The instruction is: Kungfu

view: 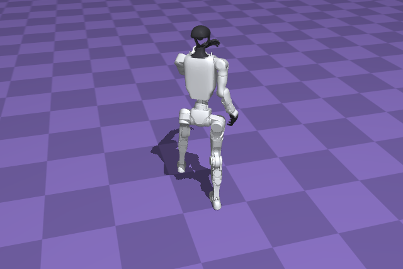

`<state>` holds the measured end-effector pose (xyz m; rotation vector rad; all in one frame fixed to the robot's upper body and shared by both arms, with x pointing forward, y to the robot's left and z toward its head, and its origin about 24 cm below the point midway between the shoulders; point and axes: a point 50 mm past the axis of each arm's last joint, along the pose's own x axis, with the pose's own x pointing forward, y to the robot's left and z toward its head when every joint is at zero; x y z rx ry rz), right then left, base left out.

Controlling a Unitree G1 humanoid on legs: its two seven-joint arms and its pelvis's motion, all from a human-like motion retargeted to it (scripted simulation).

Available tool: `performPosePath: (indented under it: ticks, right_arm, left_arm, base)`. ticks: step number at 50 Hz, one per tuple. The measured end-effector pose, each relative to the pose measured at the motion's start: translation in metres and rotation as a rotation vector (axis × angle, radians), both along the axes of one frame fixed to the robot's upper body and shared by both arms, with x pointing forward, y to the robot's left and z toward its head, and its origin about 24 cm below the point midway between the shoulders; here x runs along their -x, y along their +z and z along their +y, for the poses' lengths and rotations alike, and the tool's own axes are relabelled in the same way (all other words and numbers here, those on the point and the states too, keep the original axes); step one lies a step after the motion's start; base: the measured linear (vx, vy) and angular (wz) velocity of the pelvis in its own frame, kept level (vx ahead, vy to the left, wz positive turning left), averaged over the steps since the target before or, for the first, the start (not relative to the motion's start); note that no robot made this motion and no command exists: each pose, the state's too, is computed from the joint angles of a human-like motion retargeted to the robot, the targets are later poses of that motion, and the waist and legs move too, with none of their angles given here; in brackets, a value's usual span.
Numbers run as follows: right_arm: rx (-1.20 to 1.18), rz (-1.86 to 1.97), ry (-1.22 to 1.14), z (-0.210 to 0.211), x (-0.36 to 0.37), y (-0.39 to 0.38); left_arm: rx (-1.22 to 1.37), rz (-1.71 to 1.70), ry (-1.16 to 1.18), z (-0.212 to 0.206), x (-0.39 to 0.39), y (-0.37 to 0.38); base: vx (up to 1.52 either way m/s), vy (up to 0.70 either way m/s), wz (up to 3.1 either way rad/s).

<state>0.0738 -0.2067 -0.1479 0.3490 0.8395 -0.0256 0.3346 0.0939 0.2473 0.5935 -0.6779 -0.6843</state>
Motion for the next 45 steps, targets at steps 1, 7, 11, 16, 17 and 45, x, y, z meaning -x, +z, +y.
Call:
performPosePath:
  ticks: [1,7,11,16,17,45]
  right_arm:
    - [-0.042,-0.073,0.017,0.004,-0.023,0.006]
    - [-0.326,-0.448,0.286,0.064,-0.149,0.066]
    - [-0.495,-0.638,0.563,0.129,-0.194,0.117]
    - [-0.712,-0.578,0.631,0.19,-0.211,0.142]
    - [-0.767,-0.566,0.615,0.196,-0.21,0.144]
    - [-0.087,-0.844,0.979,0.117,-0.237,0.173]
  left_arm:
    - [0.038,0.007,-0.037,-0.004,0.003,-0.001]
    - [0.205,0.196,-0.225,-0.027,0.015,-0.044]
    - [0.209,0.447,-0.382,-0.047,0.022,-0.106]
    - [0.422,0.971,-0.632,-0.092,0.047,-0.196]
    - [0.526,1.043,-0.676,-0.104,0.056,-0.204]
    - [0.35,0.87,-0.611,-0.084,0.026,-0.165]
  base:
    - [0.03,0.49,-2.98]
    - [-0.09,0.63,-3.47]
    - [-0.44,0.46,-2.32]
    - [-0.42,0.19,-0.62]
    - [-0.19,0.1,-0.03]
    - [-0.04,0.17,-0.2]
